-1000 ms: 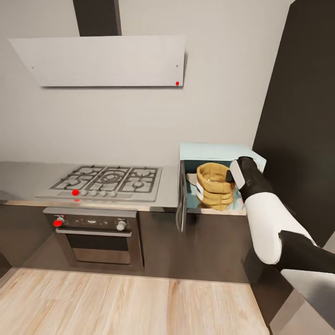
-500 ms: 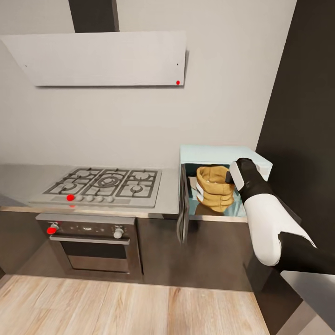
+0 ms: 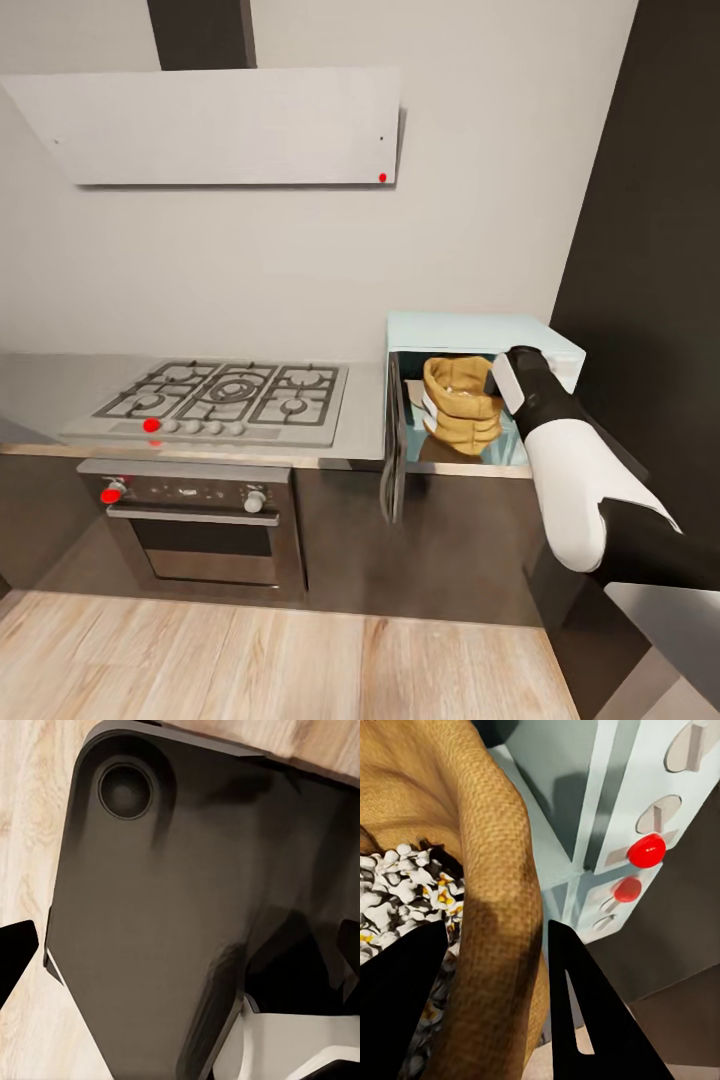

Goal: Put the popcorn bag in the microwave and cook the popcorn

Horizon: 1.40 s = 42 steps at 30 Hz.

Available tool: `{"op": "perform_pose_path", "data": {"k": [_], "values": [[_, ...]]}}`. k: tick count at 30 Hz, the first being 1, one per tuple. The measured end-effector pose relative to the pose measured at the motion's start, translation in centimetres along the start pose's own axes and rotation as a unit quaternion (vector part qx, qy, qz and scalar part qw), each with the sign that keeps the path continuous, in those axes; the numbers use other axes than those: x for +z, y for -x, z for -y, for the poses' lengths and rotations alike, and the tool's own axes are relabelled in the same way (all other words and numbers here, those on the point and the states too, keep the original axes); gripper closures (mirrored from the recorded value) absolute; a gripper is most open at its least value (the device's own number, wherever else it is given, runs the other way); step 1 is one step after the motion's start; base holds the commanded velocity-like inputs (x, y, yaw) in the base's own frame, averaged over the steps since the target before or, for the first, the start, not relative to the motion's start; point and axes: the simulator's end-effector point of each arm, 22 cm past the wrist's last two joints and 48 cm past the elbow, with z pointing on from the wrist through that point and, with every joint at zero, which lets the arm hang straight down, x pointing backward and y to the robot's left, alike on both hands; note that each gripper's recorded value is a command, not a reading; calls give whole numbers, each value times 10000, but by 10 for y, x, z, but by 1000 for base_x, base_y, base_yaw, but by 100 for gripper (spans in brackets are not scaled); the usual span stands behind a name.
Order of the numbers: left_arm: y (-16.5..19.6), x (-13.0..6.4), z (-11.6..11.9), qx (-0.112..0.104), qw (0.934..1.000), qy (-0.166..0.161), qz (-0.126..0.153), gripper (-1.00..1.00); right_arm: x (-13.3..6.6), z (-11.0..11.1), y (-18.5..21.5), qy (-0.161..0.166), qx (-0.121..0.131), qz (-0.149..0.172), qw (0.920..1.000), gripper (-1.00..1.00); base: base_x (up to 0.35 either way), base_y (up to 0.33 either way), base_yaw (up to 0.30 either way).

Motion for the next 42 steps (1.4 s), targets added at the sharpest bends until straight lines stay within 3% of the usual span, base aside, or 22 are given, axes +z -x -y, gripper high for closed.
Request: {"op": "perform_pose_path", "data": {"k": [31, 42], "values": [[0, 0, -1, 1, 10000, 4, 3, -100, 1, 3, -1, -58, -58, -21, 10000, 100, 186, 0, 0], [0, 0, -1, 1, 10000, 4, 3, -100, 1, 3, -1, -65, -74, -21, 9999, 100, 16, 0, 0]]}}
